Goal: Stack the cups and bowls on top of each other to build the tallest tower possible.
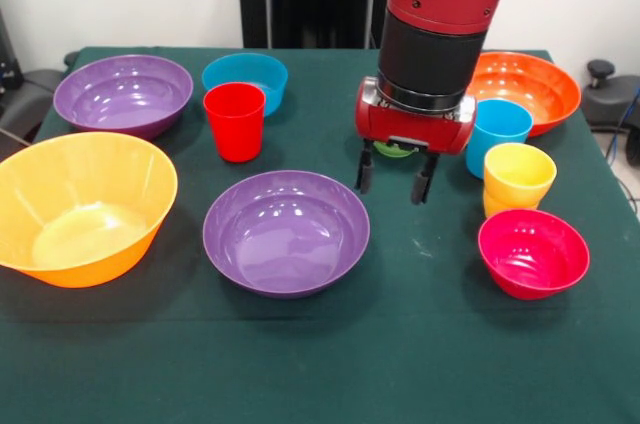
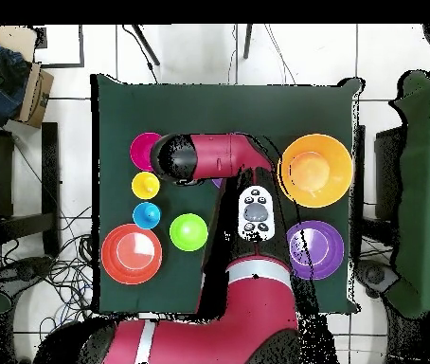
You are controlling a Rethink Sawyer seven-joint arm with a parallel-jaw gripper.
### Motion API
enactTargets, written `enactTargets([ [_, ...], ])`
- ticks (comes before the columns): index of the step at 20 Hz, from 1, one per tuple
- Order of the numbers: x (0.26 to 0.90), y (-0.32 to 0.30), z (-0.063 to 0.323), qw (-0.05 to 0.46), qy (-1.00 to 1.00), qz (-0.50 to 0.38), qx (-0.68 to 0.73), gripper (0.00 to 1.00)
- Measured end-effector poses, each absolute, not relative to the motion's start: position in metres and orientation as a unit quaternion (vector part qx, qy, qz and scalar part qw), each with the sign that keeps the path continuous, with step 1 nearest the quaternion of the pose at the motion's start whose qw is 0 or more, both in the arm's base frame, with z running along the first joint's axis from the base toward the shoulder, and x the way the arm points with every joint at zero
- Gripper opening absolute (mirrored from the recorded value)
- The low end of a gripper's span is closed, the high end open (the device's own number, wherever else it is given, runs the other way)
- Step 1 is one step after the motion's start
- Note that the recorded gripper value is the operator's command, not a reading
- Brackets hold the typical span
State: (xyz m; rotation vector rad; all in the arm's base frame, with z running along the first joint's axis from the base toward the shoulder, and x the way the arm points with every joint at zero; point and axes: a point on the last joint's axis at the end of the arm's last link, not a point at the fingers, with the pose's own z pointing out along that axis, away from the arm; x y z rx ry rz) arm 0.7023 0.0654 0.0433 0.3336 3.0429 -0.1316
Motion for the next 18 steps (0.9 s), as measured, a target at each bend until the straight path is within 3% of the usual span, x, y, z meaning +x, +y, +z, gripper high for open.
enactTargets([
  [18, 0.700, 0.093, 0.044, 0.040, 0.994, -0.039, 0.094, 1.00],
])
